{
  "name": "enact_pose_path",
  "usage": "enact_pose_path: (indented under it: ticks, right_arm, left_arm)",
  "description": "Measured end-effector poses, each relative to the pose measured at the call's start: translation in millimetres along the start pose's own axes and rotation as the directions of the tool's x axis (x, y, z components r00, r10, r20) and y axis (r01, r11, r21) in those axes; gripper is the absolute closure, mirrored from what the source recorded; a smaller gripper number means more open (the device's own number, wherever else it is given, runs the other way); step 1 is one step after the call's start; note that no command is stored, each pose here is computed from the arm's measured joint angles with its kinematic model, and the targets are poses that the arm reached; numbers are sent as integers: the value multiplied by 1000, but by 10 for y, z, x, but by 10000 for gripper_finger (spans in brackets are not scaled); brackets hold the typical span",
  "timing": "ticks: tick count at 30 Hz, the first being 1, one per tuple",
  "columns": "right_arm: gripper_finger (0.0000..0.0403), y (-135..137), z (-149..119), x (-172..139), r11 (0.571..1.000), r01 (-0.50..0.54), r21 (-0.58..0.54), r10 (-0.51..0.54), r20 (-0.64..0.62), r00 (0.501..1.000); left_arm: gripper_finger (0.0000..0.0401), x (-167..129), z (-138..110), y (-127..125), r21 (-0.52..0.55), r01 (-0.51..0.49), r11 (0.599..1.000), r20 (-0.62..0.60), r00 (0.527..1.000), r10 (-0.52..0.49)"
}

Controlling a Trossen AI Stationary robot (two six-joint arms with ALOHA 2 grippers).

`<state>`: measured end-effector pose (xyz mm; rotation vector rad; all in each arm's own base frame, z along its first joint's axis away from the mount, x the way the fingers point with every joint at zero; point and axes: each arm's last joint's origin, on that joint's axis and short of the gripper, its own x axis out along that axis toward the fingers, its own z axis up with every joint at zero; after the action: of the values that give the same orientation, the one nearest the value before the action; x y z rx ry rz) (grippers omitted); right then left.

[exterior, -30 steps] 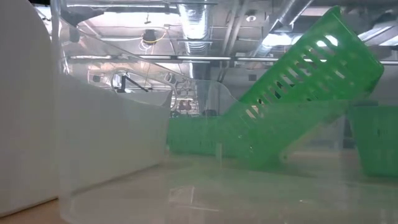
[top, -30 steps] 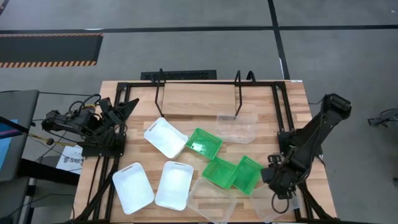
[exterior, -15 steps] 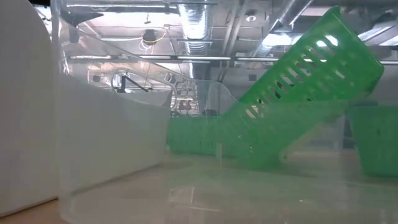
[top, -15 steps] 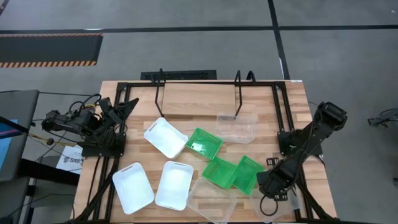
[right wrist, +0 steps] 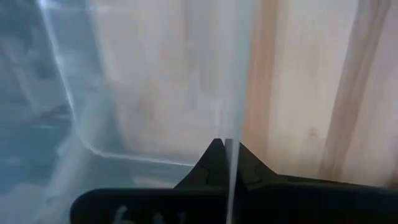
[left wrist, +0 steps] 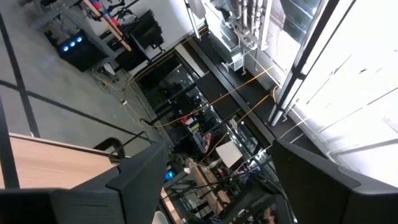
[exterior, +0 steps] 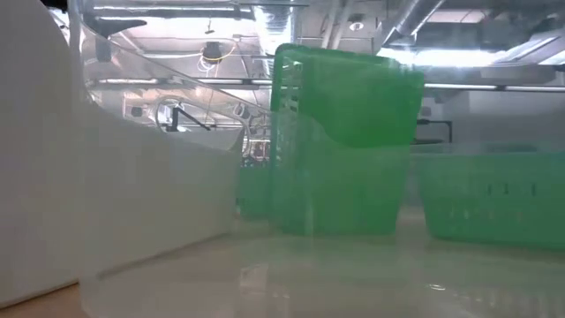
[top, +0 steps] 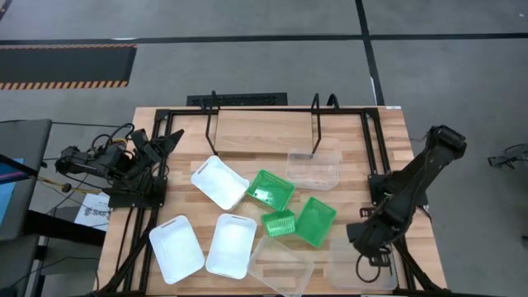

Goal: Stack baskets on shelf by color
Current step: Put the bottom right transparent bin on the shelf

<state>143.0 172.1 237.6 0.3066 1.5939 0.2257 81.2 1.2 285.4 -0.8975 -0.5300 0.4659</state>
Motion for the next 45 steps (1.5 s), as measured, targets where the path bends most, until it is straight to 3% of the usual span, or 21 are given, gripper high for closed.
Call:
enact_pose_path:
  ticks: [4,7,9,12,17,21,24,27,31,35,41,45]
  right_arm:
    - [400,4,7,-553,999,-50,-20,52,110,993]
    - [400,-108,52,-1017,998,52,-28,-42,279,959]
    - [401,-216,108,-1331,985,171,-31,-142,416,898]
    - [401,-384,242,-1789,930,368,-10,-287,605,743]
    - [401,-769,607,-2396,780,625,33,-450,724,523]
    - [401,-1164,919,-2792,623,781,42,-532,754,384]
    - [401,-1474,1183,-3011,485,874,21,-569,767,297]
    - [401,-1772,1464,-3147,355,935,-27,-579,779,242]
    - [401,-2142,1834,-3165,241,964,-112,-584,777,236]
    - [401,-2490,2231,-2945,142,948,-283,-610,729,309]
    - [401,-2801,2680,-2501,-31,833,-552,-621,663,417]
    - [401,-2918,2871,-2272,-79,762,-642,-665,604,439]
  left_arm:
    - [122,0,-1,-1,-29,2,1000,-2,1000,-3]
    - [122,0,-5,-8,-51,23,998,-20,1000,-24]
    - [122,-1,-9,-13,-54,41,998,-36,998,-43]
    - [122,-1,-14,-19,-62,60,996,-53,997,-63]
    - [122,-1,-15,-21,-61,64,996,-57,996,-68]
    - [122,-2,-14,-20,-52,65,997,-57,996,-68]
    - [122,-1,-15,-20,-51,65,997,-57,996,-67]
    - [122,-2,-15,-19,-48,64,997,-57,996,-66]
    - [122,-1,-16,-18,-47,61,997,-56,996,-63]
    - [122,-2,-16,-18,-47,61,997,-56,996,-64]
    - [122,-2,-21,-14,-40,58,998,-60,996,-60]
    - [122,-2,-22,-13,-36,58,998,-61,996,-60]
